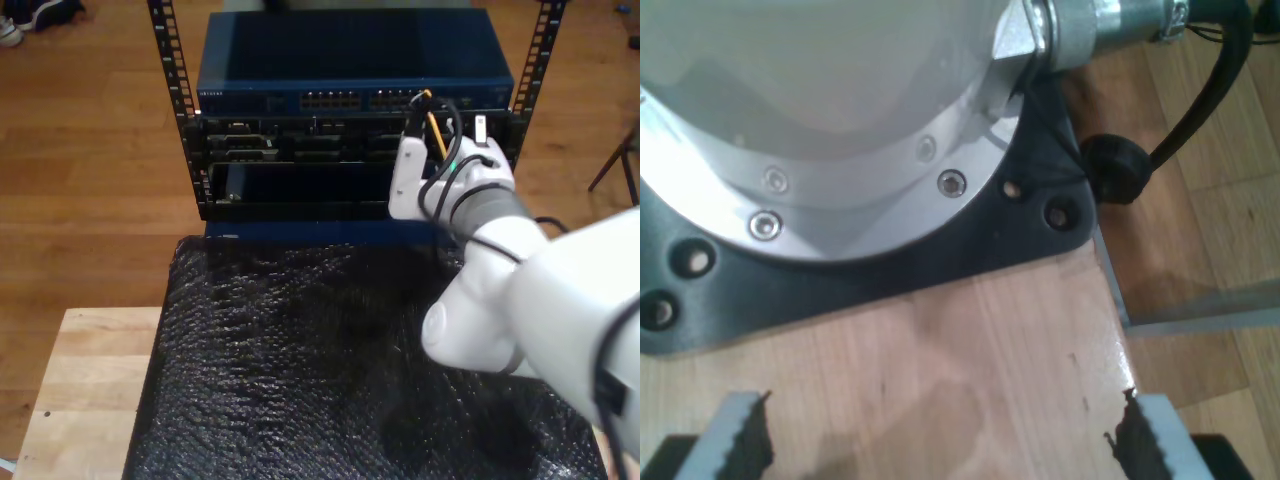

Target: Grab the cable and plug it in

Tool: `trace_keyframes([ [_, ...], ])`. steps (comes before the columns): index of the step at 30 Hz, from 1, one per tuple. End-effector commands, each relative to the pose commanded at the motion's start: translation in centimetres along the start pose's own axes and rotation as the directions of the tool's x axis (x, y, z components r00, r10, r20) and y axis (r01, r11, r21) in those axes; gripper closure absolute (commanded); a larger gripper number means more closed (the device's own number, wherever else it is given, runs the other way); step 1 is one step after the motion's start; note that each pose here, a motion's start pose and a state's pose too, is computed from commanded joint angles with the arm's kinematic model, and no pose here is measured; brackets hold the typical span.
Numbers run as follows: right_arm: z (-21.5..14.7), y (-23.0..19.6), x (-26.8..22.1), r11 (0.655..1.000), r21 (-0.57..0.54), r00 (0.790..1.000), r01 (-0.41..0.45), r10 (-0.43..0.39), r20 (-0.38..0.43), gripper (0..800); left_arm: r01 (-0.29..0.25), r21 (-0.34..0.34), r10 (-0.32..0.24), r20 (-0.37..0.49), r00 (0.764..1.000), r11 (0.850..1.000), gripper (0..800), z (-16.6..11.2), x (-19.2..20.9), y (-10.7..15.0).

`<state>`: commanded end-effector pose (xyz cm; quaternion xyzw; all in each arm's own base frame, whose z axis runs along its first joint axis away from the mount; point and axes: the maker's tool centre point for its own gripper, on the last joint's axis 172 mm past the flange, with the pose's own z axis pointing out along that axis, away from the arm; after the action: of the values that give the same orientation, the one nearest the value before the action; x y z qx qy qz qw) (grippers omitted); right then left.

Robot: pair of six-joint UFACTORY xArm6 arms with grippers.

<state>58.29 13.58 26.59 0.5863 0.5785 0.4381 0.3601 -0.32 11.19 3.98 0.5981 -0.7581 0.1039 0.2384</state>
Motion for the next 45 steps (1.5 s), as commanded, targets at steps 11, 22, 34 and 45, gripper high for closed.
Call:
trace_keyframes([
  [11, -1.1, 1.5, -8.8, 0.981, 0.186, 0.997, 0.052, -0.06, 0.04, 143, 0.0, 0.0, 0.0, 0.002, 1.0, 1.0, 0, 0.0, 0.0, 0.0],
  [22, -5.5, -1.2, -21.1, 0.894, 0.439, 0.977, 0.092, -0.166, 0.134, 47, 0.0, 0.0, 0.0, 0.0, 1.0, 1.0, 0, 0.0, 0.0, 0.0],
  [34, -15.2, -5.8, -32.2, 0.715, 0.689, 0.956, 0.119, -0.27, 0.116, 3, 0.0, 0.0, 0.0, 0.0, 1.0, 1.0, 0, 0.0, 0.0, 0.0],
  [45, -27.1, -12.2, -37.3, 0.534, 0.845, 0.978, 0.028, -0.189, 0.087, 2, 0.0, 0.0, 0.0, 0.0, 1.0, 1.0, 0, 0.0, 0.0, 0.0],
])
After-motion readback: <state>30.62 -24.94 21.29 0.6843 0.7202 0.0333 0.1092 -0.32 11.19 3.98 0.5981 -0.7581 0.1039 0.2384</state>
